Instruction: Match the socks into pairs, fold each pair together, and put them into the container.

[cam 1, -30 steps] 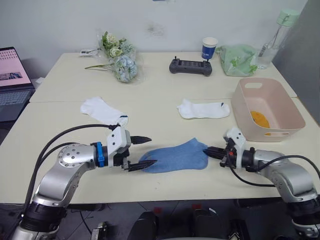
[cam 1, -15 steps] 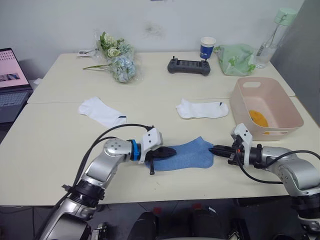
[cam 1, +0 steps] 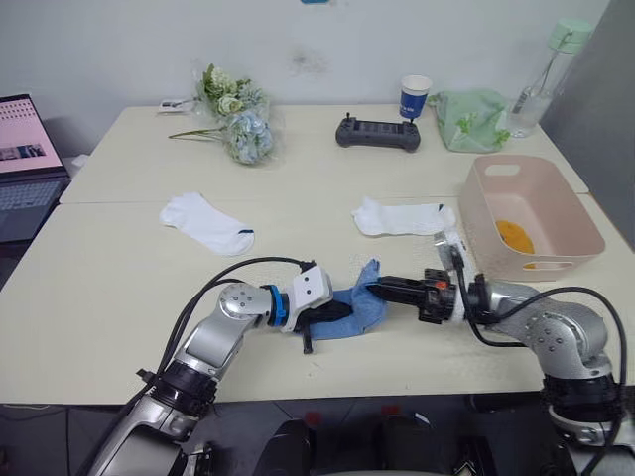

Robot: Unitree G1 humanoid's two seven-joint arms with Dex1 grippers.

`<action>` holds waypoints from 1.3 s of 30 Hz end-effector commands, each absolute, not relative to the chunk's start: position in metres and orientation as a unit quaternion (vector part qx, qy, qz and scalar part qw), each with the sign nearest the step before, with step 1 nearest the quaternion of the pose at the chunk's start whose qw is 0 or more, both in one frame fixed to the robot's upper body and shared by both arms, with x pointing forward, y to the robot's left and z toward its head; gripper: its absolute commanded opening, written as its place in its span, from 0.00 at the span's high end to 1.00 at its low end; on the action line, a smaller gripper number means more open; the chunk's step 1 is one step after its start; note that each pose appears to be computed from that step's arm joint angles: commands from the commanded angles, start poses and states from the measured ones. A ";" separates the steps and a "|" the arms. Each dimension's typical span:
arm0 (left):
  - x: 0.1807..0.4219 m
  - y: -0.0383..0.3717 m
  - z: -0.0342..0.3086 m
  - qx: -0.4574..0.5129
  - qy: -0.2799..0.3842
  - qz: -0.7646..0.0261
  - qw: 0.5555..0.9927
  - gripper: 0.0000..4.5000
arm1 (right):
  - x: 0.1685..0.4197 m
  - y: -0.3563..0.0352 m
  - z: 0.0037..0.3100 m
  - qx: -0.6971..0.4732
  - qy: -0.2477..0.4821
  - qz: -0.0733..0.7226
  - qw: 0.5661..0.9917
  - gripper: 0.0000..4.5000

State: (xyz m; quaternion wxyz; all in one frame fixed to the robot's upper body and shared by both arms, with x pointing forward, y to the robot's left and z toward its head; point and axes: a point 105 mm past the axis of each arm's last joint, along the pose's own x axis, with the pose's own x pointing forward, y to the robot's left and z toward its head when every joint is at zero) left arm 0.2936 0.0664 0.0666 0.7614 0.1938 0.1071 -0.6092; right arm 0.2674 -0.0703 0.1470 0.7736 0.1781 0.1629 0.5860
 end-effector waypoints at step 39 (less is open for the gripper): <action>0.273 0.130 0.132 0.151 0.104 -0.562 0.807 1.00 | 0.283 -0.029 0.137 -0.035 0.103 0.632 0.767 0.60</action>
